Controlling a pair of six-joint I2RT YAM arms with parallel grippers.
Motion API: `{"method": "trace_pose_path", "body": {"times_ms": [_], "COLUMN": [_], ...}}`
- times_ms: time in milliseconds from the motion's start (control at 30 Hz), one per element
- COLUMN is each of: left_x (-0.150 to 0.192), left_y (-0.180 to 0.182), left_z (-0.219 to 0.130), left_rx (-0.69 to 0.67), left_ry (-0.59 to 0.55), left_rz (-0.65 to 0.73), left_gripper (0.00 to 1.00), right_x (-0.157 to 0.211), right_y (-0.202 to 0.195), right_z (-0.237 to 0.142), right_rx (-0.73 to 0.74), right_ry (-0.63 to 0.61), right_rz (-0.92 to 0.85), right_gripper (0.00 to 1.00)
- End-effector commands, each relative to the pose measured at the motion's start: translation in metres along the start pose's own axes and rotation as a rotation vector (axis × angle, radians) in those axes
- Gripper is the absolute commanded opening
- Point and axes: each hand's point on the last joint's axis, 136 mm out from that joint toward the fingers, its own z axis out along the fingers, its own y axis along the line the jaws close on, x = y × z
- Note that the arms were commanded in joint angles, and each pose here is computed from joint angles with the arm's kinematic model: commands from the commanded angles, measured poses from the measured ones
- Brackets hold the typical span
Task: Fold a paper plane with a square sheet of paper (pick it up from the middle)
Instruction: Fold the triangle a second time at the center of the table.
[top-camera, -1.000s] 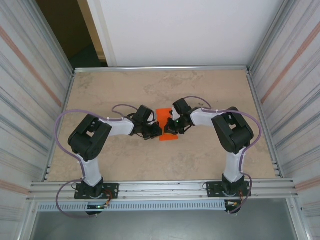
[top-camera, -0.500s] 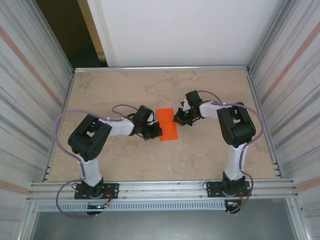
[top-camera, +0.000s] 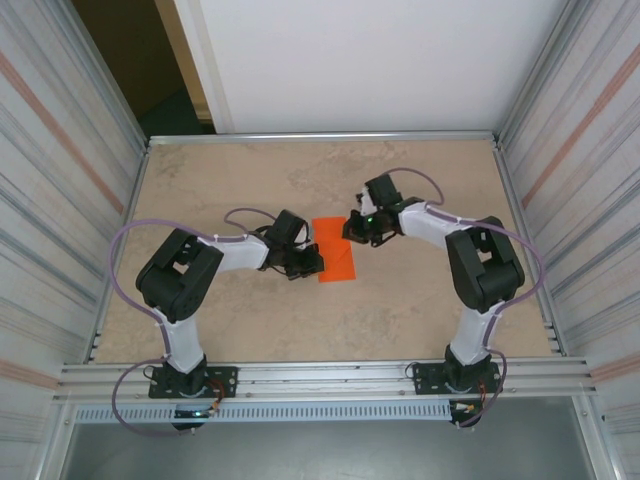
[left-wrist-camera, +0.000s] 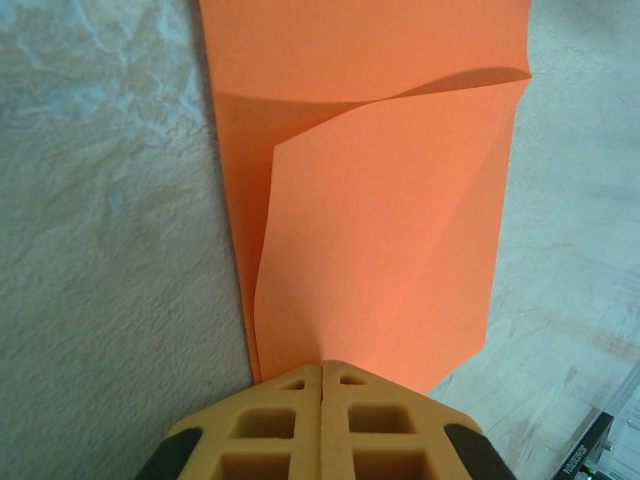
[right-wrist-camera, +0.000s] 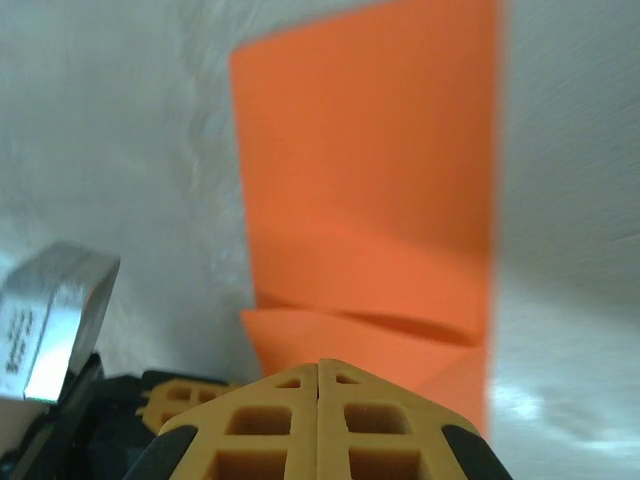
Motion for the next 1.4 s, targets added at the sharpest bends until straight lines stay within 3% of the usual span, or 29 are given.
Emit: {"method": "trace_pose_path", "body": {"times_ms": [0,233,367,533,700,900,1367], "left_x": [0.031,0.033,0.032,0.033,0.030,0.024,0.012], "left_y": [0.057,0.060,0.060,0.060,0.057,0.047,0.025], "left_z": [0.004,0.005,0.004,0.005,0.005,0.005,-0.002], "left_rx": [-0.199,-0.205,-0.207,-0.210,-0.199,-0.170,-0.106], "left_ry": [0.090,0.097,0.094,0.100,0.098,0.085,0.060], "left_rz": [-0.080,-0.085,-0.085,-0.087,-0.078,-0.061,-0.023], "left_gripper": [0.00,0.00,0.00,0.00,0.00,0.00,0.00], "right_x": [0.029,0.020,0.009,-0.019,-0.035,0.007,0.022], "right_y": [0.001,-0.023,-0.056,-0.087,-0.054,-0.016,-0.037], "right_z": [0.024,0.036,0.037,0.021,-0.014,0.005,0.042], "right_rx": [0.004,0.012,0.047,0.077,0.020,-0.007,0.038], "right_ry": [0.088,0.097,0.087,0.013,-0.085,-0.002,0.070], "right_rz": [0.008,0.064,0.114,0.171,0.098,0.047,0.095], "right_gripper": [0.00,0.00,0.00,0.00,0.00,0.00,0.00]}}
